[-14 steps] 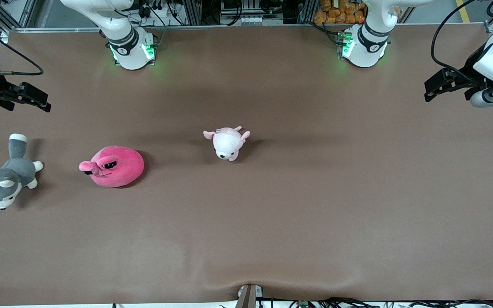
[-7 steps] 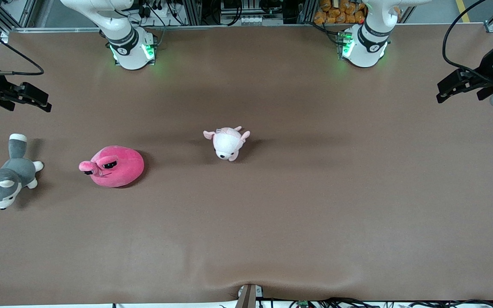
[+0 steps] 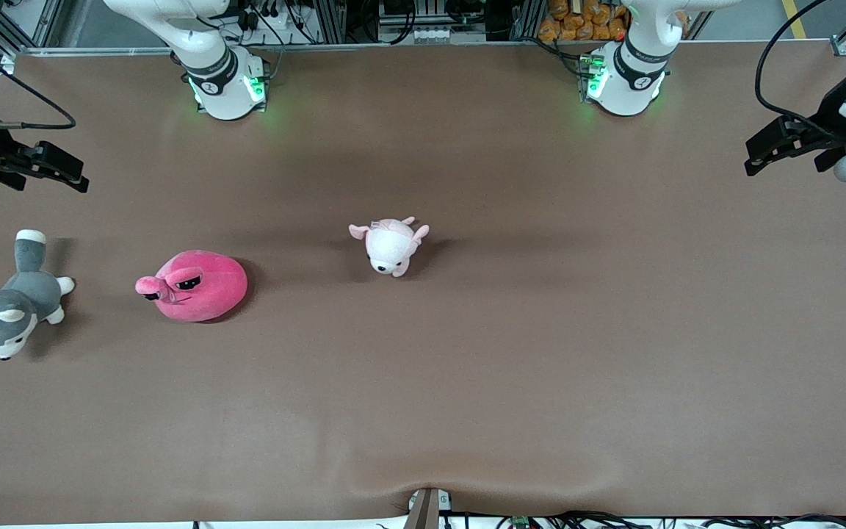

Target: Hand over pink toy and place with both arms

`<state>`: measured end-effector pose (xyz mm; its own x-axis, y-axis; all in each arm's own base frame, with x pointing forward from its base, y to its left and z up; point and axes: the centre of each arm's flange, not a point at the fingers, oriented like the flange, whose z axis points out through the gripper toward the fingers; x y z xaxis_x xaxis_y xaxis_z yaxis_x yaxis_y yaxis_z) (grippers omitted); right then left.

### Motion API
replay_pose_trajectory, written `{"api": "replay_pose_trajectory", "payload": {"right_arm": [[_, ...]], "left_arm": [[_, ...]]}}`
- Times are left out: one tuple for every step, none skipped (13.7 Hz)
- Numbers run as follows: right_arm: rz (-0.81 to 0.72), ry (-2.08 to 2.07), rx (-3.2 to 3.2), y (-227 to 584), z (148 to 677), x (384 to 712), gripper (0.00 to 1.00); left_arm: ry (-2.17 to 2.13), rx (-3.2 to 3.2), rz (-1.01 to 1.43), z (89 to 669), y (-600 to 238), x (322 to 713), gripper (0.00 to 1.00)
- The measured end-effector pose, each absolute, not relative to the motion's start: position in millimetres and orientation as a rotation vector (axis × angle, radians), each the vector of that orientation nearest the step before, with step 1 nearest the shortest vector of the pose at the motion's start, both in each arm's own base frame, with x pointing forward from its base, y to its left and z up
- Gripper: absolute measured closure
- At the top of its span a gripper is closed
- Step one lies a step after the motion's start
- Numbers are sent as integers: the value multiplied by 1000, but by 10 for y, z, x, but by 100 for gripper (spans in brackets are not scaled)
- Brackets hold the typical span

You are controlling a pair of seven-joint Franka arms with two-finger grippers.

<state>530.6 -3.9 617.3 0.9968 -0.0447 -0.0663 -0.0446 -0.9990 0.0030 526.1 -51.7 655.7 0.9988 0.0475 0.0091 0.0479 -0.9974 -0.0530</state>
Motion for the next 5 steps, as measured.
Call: {"api": "replay_pose_trajectory", "payload": {"right_arm": [[-104,-70,3138,-39,6172,5306,0],[-105,-70,3138,-39,6171,5307,0],[-105,-70,3138,-38,6170,5307,0],[-105,-70,3138,-37,6170,5307,0],[-105,-69,3138,-36,6170,5308,0]], "left_arm": [[-74,-3087,-9,6556,-517,5259,0],[-74,-3087,-4,6553,-516,5255,0],[-74,-3086,7,6547,-515,5248,0],[-74,-3085,13,6544,-515,5244,0],[-74,-3085,14,6543,-515,5243,0]]}}
